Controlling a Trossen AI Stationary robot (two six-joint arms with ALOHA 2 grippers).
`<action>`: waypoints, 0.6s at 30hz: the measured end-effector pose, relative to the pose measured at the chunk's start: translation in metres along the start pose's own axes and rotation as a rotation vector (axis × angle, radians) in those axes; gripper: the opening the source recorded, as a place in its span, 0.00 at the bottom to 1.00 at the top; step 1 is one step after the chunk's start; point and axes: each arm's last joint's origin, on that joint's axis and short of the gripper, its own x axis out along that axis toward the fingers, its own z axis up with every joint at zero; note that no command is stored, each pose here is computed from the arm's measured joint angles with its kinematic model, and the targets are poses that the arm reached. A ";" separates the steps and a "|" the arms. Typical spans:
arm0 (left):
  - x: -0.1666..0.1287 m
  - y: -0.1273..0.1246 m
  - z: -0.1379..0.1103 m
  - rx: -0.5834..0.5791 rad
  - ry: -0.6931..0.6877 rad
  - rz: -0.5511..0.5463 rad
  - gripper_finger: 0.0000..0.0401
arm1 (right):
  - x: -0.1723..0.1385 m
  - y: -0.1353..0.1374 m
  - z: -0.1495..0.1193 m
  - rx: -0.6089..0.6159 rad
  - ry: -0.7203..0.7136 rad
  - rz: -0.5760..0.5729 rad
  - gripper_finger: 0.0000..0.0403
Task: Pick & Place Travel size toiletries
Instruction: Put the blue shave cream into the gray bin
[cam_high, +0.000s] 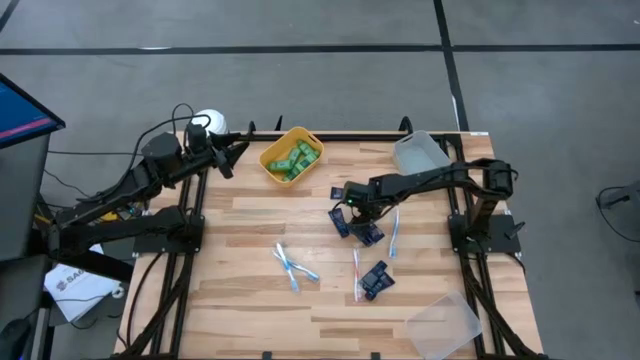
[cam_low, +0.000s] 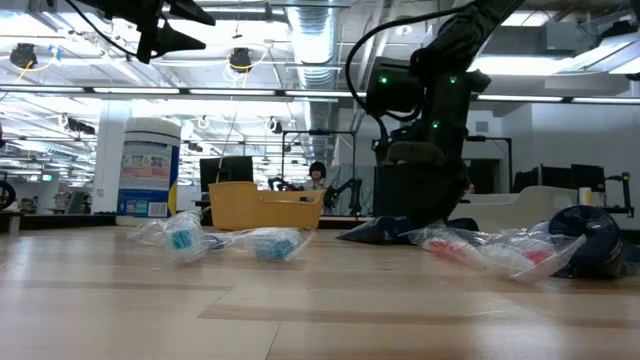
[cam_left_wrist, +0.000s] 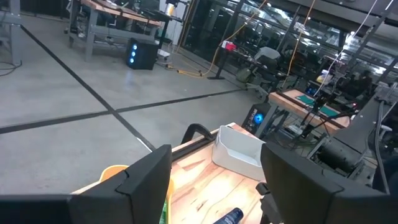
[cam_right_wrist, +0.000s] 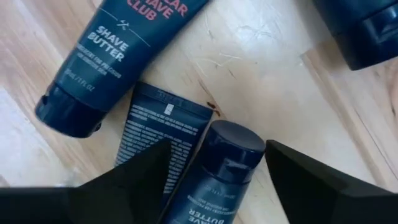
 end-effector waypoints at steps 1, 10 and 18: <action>0.000 0.000 0.000 0.000 0.000 0.000 0.60 | -0.001 0.000 0.000 0.000 -0.003 0.000 0.60; 0.000 0.000 0.000 0.000 0.000 0.000 0.60 | -0.003 -0.002 -0.001 0.002 0.005 -0.006 0.28; 0.000 0.000 0.000 0.000 0.000 0.001 0.58 | -0.010 -0.004 -0.002 -0.009 0.006 0.013 0.31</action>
